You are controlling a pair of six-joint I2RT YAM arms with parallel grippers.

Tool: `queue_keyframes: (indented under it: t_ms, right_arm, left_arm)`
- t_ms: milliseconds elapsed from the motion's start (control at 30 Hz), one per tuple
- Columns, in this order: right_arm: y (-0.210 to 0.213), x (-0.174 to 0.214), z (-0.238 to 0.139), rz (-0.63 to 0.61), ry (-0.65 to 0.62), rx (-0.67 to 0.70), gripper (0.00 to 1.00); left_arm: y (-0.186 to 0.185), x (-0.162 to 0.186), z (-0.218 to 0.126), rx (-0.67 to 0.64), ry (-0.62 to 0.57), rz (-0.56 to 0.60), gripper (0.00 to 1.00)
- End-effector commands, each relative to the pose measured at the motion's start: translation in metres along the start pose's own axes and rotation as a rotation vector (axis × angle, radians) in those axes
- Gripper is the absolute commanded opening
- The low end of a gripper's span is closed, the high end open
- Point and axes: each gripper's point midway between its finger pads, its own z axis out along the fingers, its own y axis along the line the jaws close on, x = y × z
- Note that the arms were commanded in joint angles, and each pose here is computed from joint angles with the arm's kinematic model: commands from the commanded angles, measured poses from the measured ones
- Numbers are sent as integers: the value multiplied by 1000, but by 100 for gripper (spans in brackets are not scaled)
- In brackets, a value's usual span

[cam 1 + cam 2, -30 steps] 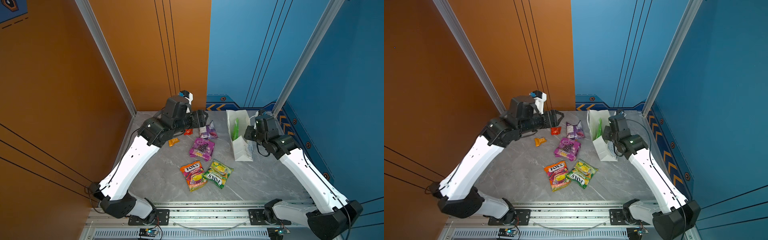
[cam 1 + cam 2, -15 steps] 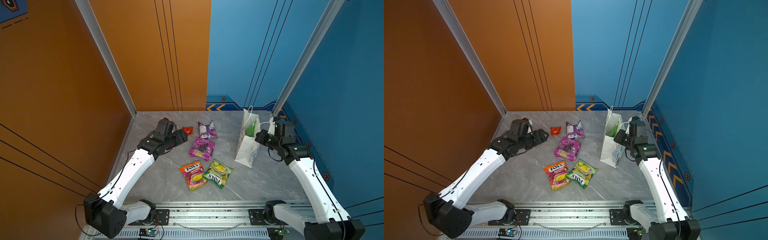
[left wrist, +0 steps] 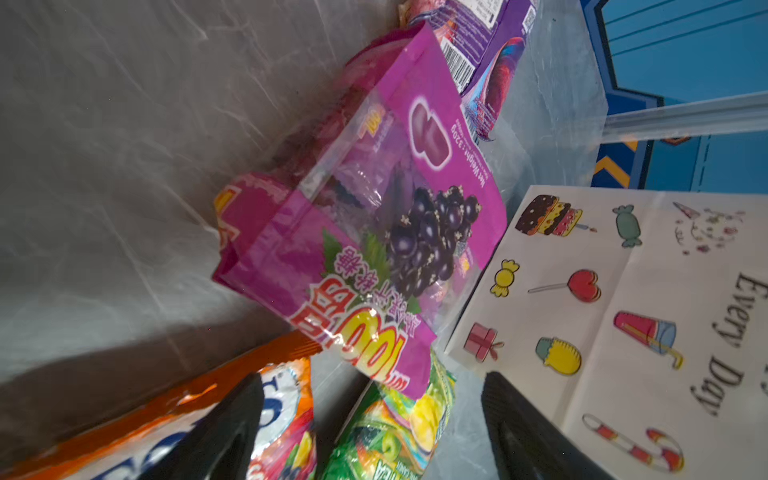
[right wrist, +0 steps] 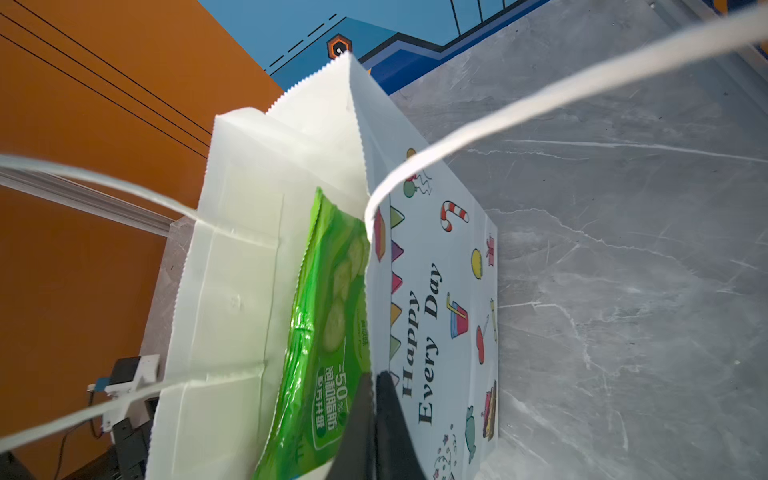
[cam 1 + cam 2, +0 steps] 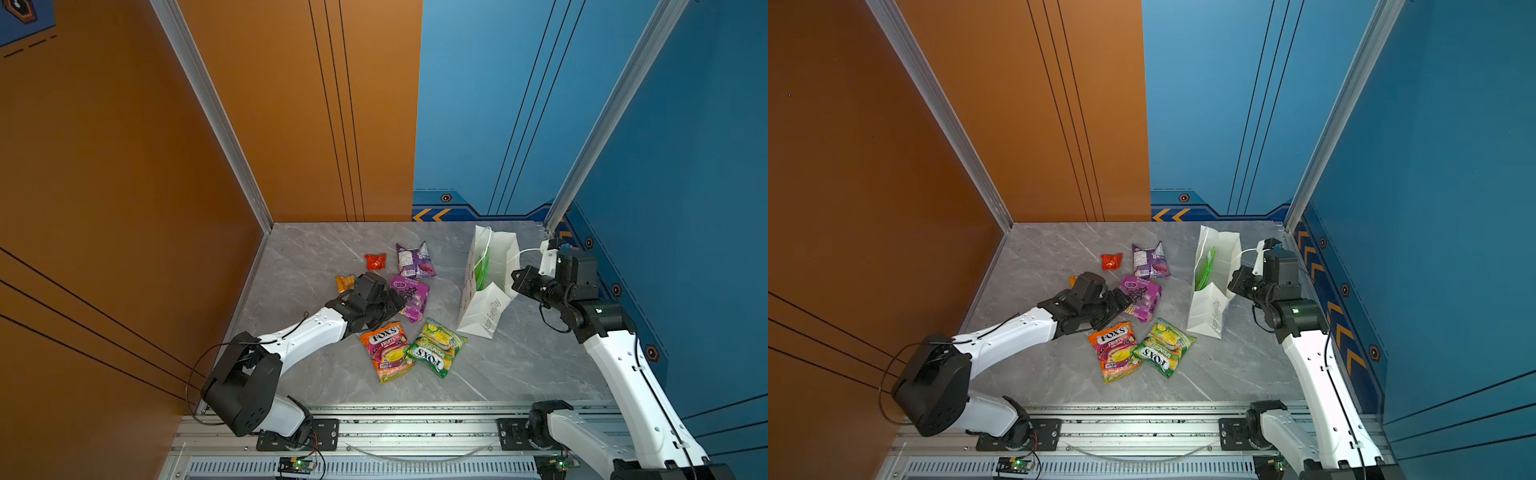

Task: Place the snacks into the paper bag
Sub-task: 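Reach the left gripper to the purple grape candy bag and grasp it, then lift the purple grape bag with the left gripper toward the paper bag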

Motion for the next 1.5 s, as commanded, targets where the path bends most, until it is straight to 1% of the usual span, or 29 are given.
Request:
queue_keyframes:
  t_ms: [0, 167, 233, 367, 433, 467, 600, 667, 800, 833, 1000, 1033, 1200, 1400, 1467]
  right_arm:
    - [2, 9, -4, -12, 21, -18, 0]
    - [3, 11, -4, -15, 26, -19, 0]
    - [3, 11, -5, -17, 27, -19, 0]
    - [1, 13, -6, -20, 30, -11, 0]
    - [1, 13, -6, -20, 31, -10, 0]
    - [1, 14, -5, -21, 33, -12, 0]
    - [1, 14, -4, -20, 38, -10, 0]
    - [2, 13, -4, -21, 37, -10, 0]
    - [2, 14, -4, -23, 39, -8, 0]
    - [1, 14, -4, -25, 38, -4, 0]
    - [-2, 12, -7, -39, 27, 23, 0]
    - [-3, 12, -7, -43, 27, 30, 0]
    - [1, 9, -10, -83, 26, 51, 0]
    - [6, 5, -13, -224, 59, 146, 0]
    - [8, 6, -11, -271, 77, 174, 0]
  left_arm:
    - [-17, -1, 13, 97, -25, -83, 83]
    - [-13, -4, 32, 128, -39, -135, 81]
    - [-14, -3, 41, 136, -22, -147, 76]
    - [-11, 2, 56, 128, 7, -164, 62]
    - [-8, 2, 60, 114, -2, -140, 54]
    - [-6, 3, 61, 101, -1, -135, 51]
    - [2, 4, 64, 70, -1, -119, 33]
    - [6, 2, 61, 45, -9, -100, 26]
    - [8, -6, 47, -21, -36, -19, 18]
    - [8, -8, 43, -40, -43, 6, 18]
    - [-4, -25, 11, -123, -83, 191, 6]
    - [-4, -27, 5, -148, -83, 225, 5]
    - [-29, -39, -20, -172, -88, 388, 2]
    - [-51, -41, -41, -203, -44, 542, 0]
    - [-56, -41, -48, -198, -42, 574, 0]
